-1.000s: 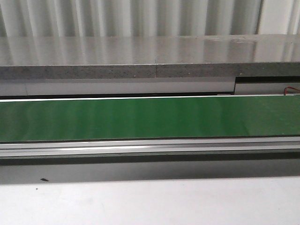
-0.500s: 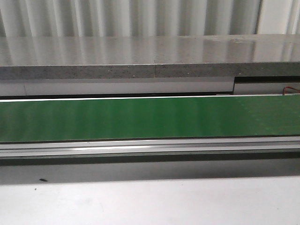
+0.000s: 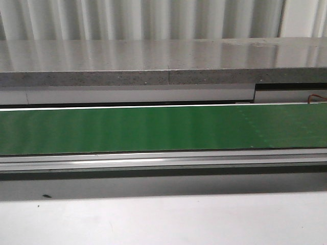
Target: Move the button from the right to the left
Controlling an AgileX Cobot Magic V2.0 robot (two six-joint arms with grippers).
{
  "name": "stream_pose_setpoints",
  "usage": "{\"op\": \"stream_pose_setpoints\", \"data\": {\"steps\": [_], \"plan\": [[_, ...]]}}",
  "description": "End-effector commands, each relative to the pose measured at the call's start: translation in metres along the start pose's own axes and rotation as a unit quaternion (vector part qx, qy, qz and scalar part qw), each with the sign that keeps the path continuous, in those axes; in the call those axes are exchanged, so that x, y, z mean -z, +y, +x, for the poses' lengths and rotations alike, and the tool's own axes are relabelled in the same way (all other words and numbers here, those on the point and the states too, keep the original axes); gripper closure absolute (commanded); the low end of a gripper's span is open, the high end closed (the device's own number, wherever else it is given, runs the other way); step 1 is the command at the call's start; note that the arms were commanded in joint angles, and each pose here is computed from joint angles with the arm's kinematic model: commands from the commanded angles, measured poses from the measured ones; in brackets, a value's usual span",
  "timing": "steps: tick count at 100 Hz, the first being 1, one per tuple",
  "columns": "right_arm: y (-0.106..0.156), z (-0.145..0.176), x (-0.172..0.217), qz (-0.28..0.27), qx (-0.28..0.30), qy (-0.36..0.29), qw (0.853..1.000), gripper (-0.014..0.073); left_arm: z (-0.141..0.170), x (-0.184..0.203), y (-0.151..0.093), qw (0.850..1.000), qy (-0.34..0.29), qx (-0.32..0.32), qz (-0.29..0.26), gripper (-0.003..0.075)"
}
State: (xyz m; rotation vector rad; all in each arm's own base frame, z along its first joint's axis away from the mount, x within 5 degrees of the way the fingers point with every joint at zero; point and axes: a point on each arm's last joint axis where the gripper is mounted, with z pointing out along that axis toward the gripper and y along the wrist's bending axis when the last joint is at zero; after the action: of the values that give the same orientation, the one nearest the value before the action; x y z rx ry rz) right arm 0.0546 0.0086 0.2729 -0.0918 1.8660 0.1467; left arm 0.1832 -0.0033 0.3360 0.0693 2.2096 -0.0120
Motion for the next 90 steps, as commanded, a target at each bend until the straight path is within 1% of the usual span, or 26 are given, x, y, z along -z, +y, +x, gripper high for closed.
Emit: {"op": "stream_pose_setpoints", "data": {"steps": [1, 19, 40, 55, 66, 90], "plan": [[0.0, -0.015, 0.003, 0.0, 0.011, -0.05, 0.999, 0.0663, 0.0, 0.017, -0.005, 0.997, -0.077, 0.009, 0.01, 0.0741], [0.0, -0.015, 0.003, 0.0, 0.011, -0.05, 0.999, 0.0663, 0.034, 0.033, -0.01, 0.993, -0.111, 0.015, 0.024, 0.0741], [0.0, -0.015, 0.003, 0.0, 0.011, -0.05, 0.999, 0.0663, 0.066, 0.051, -0.01, 0.988, -0.149, 0.016, 0.025, 0.0741], [0.0, -0.015, 0.003, 0.0, 0.011, -0.05, 0.999, 0.0663, 0.085, 0.063, -0.01, 0.979, -0.201, 0.009, 0.017, 0.0741], [0.0, -0.015, 0.003, 0.0, 0.011, -0.05, 0.999, 0.0663, 0.102, 0.068, -0.011, 0.978, -0.206, 0.012, 0.022, 0.0741], [0.0, -0.015, 0.003, 0.0, 0.011, -0.05, 0.999, 0.0663, 0.127, 0.077, -0.011, 0.964, -0.266, 0.011, 0.019, 0.0741]]}}
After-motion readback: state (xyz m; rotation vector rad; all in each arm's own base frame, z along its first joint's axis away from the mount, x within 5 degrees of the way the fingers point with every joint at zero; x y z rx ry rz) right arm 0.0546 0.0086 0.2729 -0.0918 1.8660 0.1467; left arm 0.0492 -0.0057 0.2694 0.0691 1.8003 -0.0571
